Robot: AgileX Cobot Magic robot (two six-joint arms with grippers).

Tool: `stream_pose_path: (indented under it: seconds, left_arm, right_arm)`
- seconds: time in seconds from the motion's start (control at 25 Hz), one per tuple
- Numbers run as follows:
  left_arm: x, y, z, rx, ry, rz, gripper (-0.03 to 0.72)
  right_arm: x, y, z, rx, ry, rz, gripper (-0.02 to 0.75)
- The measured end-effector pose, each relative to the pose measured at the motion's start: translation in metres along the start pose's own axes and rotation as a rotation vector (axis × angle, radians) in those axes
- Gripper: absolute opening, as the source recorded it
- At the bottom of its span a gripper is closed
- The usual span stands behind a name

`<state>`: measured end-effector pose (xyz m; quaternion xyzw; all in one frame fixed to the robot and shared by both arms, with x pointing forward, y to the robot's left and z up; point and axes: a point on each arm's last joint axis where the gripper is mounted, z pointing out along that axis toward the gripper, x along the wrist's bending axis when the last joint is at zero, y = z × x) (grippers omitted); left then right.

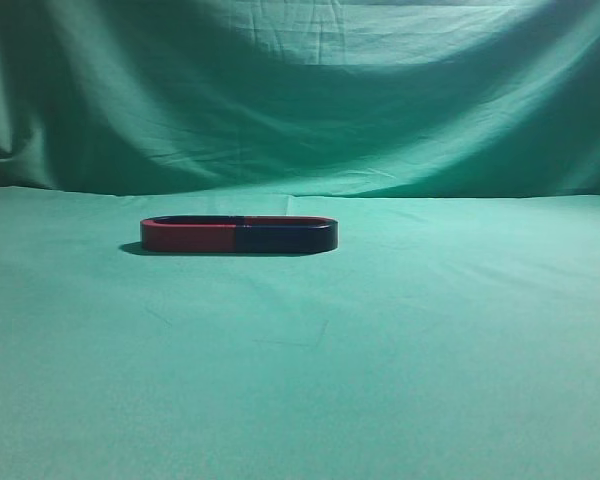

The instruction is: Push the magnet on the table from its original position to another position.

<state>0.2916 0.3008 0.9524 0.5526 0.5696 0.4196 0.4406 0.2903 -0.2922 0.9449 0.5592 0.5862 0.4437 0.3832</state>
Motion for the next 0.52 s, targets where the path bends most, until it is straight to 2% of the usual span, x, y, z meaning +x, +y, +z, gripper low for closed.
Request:
stream_pose_path:
  seconds: [0.52]
  left_arm:
    - [0.0,0.0,0.0,0.0,0.0,0.0,0.372]
  right_arm:
    - [0.0,0.0,0.0,0.0,0.0,0.0,0.0]
